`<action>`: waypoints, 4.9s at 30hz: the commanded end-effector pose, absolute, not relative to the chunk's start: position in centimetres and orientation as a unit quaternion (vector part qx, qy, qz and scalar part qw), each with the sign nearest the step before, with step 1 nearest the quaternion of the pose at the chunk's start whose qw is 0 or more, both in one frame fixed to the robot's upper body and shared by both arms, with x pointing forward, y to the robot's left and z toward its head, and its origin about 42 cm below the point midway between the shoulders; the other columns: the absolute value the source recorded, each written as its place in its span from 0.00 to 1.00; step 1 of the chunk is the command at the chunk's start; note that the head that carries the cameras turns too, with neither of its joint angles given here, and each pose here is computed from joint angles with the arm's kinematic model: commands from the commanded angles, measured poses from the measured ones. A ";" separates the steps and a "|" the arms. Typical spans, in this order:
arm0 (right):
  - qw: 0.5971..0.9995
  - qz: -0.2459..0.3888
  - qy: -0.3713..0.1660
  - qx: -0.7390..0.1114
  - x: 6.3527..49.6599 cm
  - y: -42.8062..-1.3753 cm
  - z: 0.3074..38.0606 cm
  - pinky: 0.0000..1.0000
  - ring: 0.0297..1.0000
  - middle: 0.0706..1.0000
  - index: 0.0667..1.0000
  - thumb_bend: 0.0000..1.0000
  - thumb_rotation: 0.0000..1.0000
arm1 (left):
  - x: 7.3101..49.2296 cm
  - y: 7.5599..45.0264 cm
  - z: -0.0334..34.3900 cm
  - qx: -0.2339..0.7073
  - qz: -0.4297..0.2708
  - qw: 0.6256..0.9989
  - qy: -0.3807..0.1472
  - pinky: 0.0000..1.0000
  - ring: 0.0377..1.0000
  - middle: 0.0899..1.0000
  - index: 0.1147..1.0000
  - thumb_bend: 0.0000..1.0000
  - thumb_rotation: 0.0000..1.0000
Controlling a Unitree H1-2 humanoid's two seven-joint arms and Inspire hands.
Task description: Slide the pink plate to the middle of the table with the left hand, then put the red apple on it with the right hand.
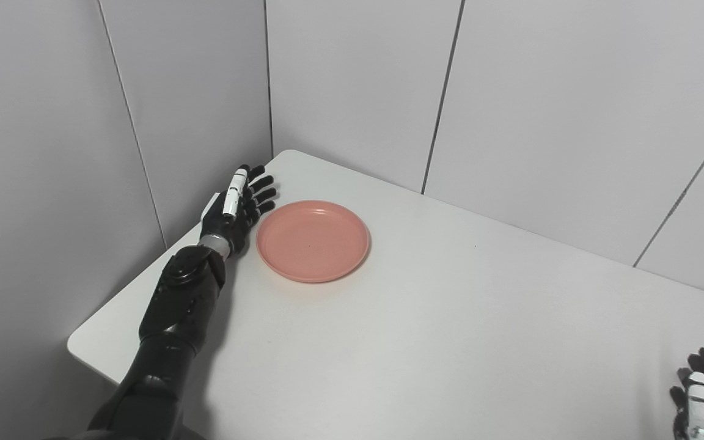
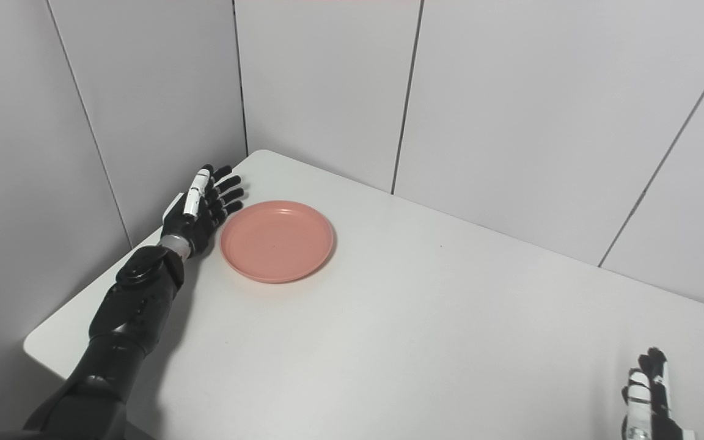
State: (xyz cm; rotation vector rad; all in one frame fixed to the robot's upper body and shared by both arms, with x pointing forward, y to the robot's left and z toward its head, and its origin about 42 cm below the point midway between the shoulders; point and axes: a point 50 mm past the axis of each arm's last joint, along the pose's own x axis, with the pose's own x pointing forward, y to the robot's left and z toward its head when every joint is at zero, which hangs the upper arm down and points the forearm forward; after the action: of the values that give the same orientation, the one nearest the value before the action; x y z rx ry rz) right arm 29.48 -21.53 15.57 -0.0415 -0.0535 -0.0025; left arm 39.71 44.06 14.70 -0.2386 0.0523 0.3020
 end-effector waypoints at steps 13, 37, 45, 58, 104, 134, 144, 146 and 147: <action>0.998 0.002 -0.059 -0.017 30.0 -21.5 17.0 1.00 1.00 1.00 1.00 0.00 1.00 | 40.0 42.1 14.9 -0.142 0.134 0.980 0.029 0.88 0.87 0.87 0.85 0.31 1.00; 0.998 -0.001 -0.058 -0.015 30.0 -21.5 17.0 1.00 1.00 1.00 1.00 0.00 1.00 | 40.9 38.8 13.5 -0.158 0.104 0.980 0.053 0.91 0.89 0.89 0.87 0.30 1.00; 0.998 0.001 -0.060 -0.017 30.1 -21.6 16.7 1.00 1.00 1.00 1.00 0.00 1.00 | 40.8 38.0 12.7 -0.163 0.098 0.980 0.062 0.90 0.87 0.87 0.86 0.29 1.00; 0.998 -0.002 -0.057 -0.020 29.9 -21.6 16.8 1.00 1.00 1.00 1.00 0.00 1.00 | 40.7 36.2 11.6 -0.173 0.075 0.980 0.069 0.89 0.88 0.87 0.85 0.30 1.00; 0.998 -0.007 -0.054 -0.035 30.4 -22.0 15.4 1.00 0.99 0.99 0.99 0.00 1.00 | 41.4 30.9 10.8 -0.183 0.011 0.980 0.078 0.88 0.86 0.86 0.84 0.34 1.00; 0.997 -0.019 -0.068 -0.043 30.7 -21.7 14.2 0.96 0.93 0.94 0.93 0.06 1.00 | 40.8 27.4 10.5 -0.177 -0.013 0.979 0.098 0.84 0.84 0.84 0.82 0.34 1.00; 0.997 -0.020 -0.064 -0.043 30.8 -21.5 14.0 0.94 0.92 0.94 0.93 0.09 1.00 | 40.4 26.5 10.8 -0.186 -0.030 0.977 0.102 0.86 0.85 0.85 0.83 0.35 1.00; 0.997 -0.021 -0.064 -0.044 30.8 -21.4 14.1 0.94 0.92 0.94 0.93 0.10 1.00 | 40.2 26.2 10.9 -0.185 -0.032 0.977 0.102 0.86 0.85 0.85 0.83 0.35 1.00; 0.997 -0.020 -0.064 -0.044 30.7 -21.4 14.1 0.93 0.92 0.94 0.93 0.10 1.00 | 40.1 26.1 10.9 -0.185 -0.033 0.977 0.102 0.86 0.85 0.85 0.83 0.35 1.00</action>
State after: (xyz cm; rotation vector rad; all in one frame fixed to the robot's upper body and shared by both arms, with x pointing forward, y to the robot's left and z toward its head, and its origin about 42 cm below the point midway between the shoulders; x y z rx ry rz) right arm 29.98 -21.92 12.49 -0.0936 -0.0364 -0.0513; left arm 41.13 26.73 13.05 -0.3600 0.0847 -0.0719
